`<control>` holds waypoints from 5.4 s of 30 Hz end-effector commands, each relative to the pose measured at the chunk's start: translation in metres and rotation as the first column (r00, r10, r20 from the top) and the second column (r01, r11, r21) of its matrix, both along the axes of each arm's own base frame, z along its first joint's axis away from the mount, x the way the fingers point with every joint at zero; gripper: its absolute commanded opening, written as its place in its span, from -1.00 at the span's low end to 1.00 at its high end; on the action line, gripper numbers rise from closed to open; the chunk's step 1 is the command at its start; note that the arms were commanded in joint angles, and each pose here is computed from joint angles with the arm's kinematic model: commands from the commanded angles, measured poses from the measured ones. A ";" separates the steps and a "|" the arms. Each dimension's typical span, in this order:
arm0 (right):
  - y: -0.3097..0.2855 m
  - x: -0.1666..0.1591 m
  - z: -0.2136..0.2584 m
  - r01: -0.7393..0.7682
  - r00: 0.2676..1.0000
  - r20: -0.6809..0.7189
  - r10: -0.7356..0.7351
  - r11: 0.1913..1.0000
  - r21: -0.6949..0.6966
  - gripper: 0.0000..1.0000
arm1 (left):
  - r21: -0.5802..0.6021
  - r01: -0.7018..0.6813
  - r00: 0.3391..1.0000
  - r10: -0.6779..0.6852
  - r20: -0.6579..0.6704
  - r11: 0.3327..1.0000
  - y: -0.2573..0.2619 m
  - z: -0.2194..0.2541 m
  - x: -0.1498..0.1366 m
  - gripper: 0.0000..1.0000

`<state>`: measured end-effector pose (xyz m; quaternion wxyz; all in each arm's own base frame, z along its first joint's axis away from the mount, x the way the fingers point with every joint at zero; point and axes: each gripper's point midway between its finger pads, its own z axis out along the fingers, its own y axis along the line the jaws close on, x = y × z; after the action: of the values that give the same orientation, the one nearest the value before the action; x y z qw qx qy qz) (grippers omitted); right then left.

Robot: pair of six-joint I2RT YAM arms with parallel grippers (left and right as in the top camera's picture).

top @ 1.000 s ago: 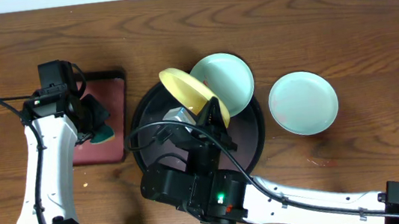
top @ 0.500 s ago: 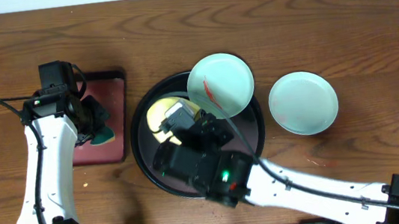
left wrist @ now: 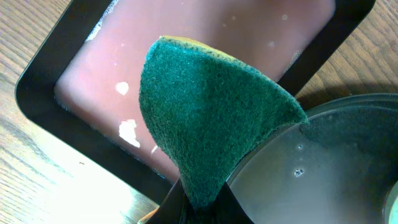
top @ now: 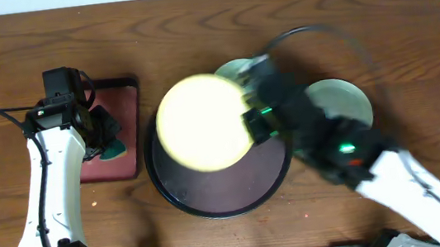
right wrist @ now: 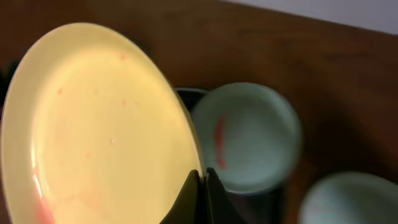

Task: Clean dirty plates on tray and stack at the side
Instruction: 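Lift the yellow plate with the right gripper and stack it on the green plate, then release the yellow plate and reach the right gripper to the remaining green plate, then grasp the green plate rim with the right gripper and pull it to tray center, then scrub the green plate with the sponge held in the left gripper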

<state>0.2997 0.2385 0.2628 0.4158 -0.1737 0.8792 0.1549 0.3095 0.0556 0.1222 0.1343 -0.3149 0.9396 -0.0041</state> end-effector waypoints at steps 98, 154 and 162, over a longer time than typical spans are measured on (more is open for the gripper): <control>-0.076 0.150 -0.226 0.107 0.853 -0.508 -0.123 0.992 -0.061 -0.23 | 0.021 0.015 1.000 -0.016 0.012 1.000 0.005 0.003 0.006 -0.85; -0.004 0.075 -0.235 0.116 0.756 -0.621 -0.206 0.976 -0.183 -0.55 | 0.024 0.015 0.999 -0.016 0.031 1.000 0.005 0.004 0.010 -0.86; 0.000 0.074 -0.255 0.085 0.752 -0.631 -0.192 0.977 -0.196 -0.80 | 0.031 0.028 0.999 -0.029 0.046 0.999 0.006 0.005 0.014 -0.85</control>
<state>0.3736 0.2357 0.0169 0.0859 -0.0681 0.9873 0.1150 0.3178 0.0569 0.1246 0.1518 -0.3108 0.9383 -0.0065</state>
